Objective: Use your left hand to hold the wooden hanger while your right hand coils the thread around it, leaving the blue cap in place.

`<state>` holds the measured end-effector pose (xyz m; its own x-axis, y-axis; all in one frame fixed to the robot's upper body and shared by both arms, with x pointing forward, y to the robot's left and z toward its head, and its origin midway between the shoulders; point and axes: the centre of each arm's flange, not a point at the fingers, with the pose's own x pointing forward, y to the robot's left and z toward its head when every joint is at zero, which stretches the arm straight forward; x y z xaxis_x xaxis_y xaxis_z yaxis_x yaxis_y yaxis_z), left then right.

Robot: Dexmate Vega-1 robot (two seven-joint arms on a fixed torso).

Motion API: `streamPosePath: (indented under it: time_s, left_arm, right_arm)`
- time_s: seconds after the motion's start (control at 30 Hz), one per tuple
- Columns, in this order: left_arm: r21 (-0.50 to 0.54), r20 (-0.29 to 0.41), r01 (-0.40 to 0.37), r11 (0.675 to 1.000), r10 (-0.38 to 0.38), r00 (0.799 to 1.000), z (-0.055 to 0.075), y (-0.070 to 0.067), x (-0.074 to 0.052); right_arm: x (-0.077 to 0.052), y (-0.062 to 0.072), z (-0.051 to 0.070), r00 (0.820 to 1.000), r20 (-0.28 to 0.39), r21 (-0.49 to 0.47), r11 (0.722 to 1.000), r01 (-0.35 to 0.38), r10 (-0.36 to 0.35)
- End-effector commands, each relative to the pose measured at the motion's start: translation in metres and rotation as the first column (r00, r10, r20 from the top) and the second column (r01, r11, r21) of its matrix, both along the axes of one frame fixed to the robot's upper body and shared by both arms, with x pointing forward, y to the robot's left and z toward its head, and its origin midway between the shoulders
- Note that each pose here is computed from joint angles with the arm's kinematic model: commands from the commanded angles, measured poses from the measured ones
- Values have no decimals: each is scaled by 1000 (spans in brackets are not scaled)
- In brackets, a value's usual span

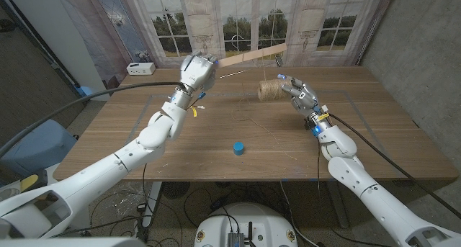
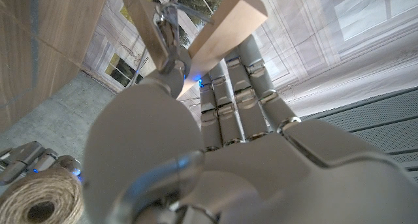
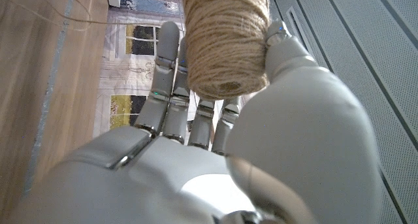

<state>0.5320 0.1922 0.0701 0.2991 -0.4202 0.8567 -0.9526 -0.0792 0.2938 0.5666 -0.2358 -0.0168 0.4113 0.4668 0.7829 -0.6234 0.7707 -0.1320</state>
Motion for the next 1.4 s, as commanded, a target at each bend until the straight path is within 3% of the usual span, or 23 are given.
streamPosePath:
  time_s: [0.03,0.33,0.73,1.07,1.4]
  left_arm:
    - [42,-48,-11,999,13,999,-7,-5,-4]
    - [55,-88,-26,998,31,996,-11,-7,-8]
    - [71,-126,-25,997,33,991,-17,-9,-12]
    - [73,-154,-16,997,27,988,-22,-9,-16]
    - [72,-187,-11,997,24,982,-24,-8,-19]
  right_arm:
    - [-21,0,29,996,86,-73,997,21,-15]
    - [-34,-4,51,989,140,-103,993,58,-43]
    - [-38,-5,82,979,193,-99,992,84,-64]
    - [-31,-7,112,975,208,-69,993,91,-75]
    - [-18,-18,131,976,186,-34,992,123,-115]
